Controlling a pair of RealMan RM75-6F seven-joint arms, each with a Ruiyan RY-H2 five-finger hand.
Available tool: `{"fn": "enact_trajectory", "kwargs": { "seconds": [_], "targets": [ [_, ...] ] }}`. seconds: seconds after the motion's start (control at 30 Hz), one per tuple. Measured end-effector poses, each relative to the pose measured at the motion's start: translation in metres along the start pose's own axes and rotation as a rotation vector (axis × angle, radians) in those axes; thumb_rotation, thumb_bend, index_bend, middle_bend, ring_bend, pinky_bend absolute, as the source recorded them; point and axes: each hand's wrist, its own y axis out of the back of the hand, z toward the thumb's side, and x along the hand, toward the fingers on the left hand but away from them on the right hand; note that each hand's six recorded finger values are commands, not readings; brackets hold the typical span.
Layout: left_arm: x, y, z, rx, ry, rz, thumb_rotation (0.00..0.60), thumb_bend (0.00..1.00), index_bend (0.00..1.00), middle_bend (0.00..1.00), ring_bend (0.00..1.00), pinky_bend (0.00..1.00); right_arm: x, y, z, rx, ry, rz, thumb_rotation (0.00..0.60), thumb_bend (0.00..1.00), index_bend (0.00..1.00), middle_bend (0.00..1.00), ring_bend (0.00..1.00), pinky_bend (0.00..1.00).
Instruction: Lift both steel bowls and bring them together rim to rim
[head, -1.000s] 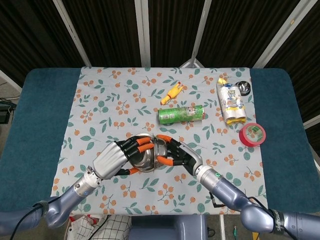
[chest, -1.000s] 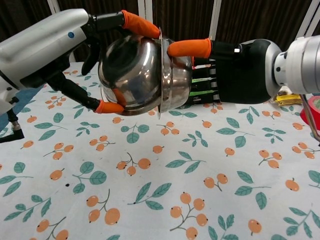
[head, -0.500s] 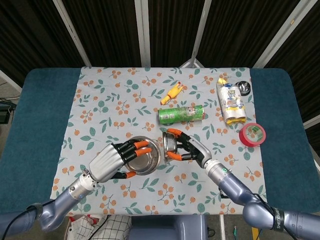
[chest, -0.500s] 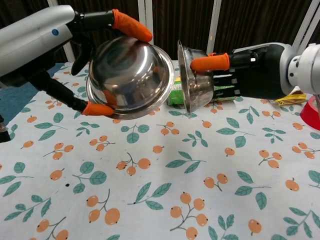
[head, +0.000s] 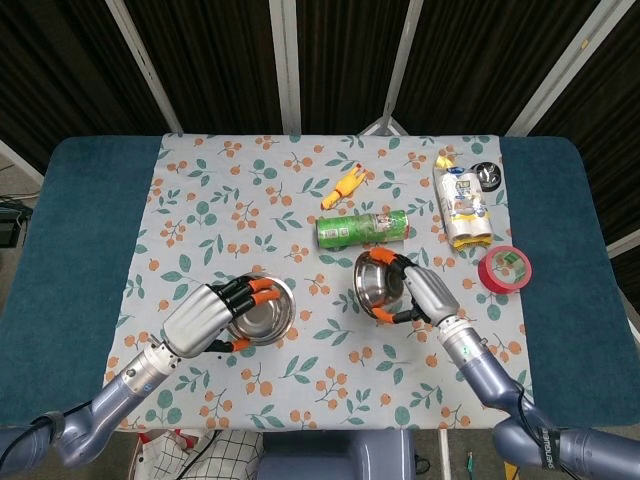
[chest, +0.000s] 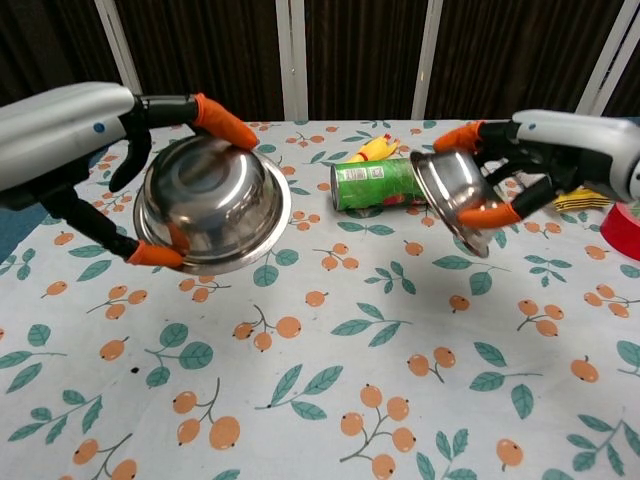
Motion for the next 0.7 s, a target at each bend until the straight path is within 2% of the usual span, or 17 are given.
{"fn": "enact_trajectory", "kwargs": {
  "seconds": [0.23, 0.33, 0.4, 0.47, 0.5, 0.6, 0.67, 0.7],
  "targets": [
    [-0.010, -0.037, -0.021, 0.002, 0.069, -0.138, 0.600, 0.34, 0.46, 0.61, 0.52, 0.71, 0.016, -0.029, -0.036, 0.297, -0.017, 0.065, 0.600, 0.43, 0.91, 0.87, 0.92, 1.00],
    [-0.014, -0.053, -0.027, -0.005, 0.090, -0.185, 0.600, 0.33, 0.46, 0.61, 0.52, 0.71, 0.025, -0.045, -0.047, 0.430, 0.001, 0.106, 0.600, 0.43, 0.89, 0.87, 0.92, 1.00],
    [-0.016, -0.060, -0.030, -0.001, 0.096, -0.205, 0.600, 0.32, 0.45, 0.60, 0.52, 0.70, 0.029, -0.055, -0.051, 0.495, 0.023, 0.123, 0.600, 0.43, 0.84, 0.85, 0.89, 1.00],
    [-0.018, -0.068, -0.032, 0.016, 0.096, -0.227, 0.600, 0.28, 0.44, 0.58, 0.51, 0.67, 0.034, -0.064, -0.051, 0.520, 0.042, 0.133, 0.600, 0.43, 0.67, 0.74, 0.80, 0.98],
    [-0.018, -0.071, -0.033, 0.028, 0.095, -0.235, 0.600, 0.25, 0.42, 0.56, 0.48, 0.61, 0.036, -0.070, -0.052, 0.525, 0.049, 0.142, 0.600, 0.43, 0.59, 0.68, 0.75, 0.95],
    [-0.021, -0.081, -0.035, 0.069, 0.092, -0.258, 0.600, 0.19, 0.38, 0.51, 0.41, 0.43, 0.043, -0.080, -0.054, 0.544, 0.064, 0.179, 0.600, 0.43, 0.22, 0.41, 0.54, 0.76],
    [-0.024, -0.084, -0.037, 0.091, 0.098, -0.264, 0.600, 0.16, 0.34, 0.49, 0.37, 0.37, 0.047, -0.085, -0.054, 0.549, 0.071, 0.200, 0.600, 0.43, 0.06, 0.27, 0.43, 0.66],
    [-0.025, -0.086, -0.038, 0.099, 0.102, -0.265, 0.600, 0.15, 0.31, 0.47, 0.35, 0.34, 0.048, -0.086, -0.052, 0.542, 0.075, 0.204, 0.600, 0.43, 0.01, 0.21, 0.38, 0.62]
  ]
}}
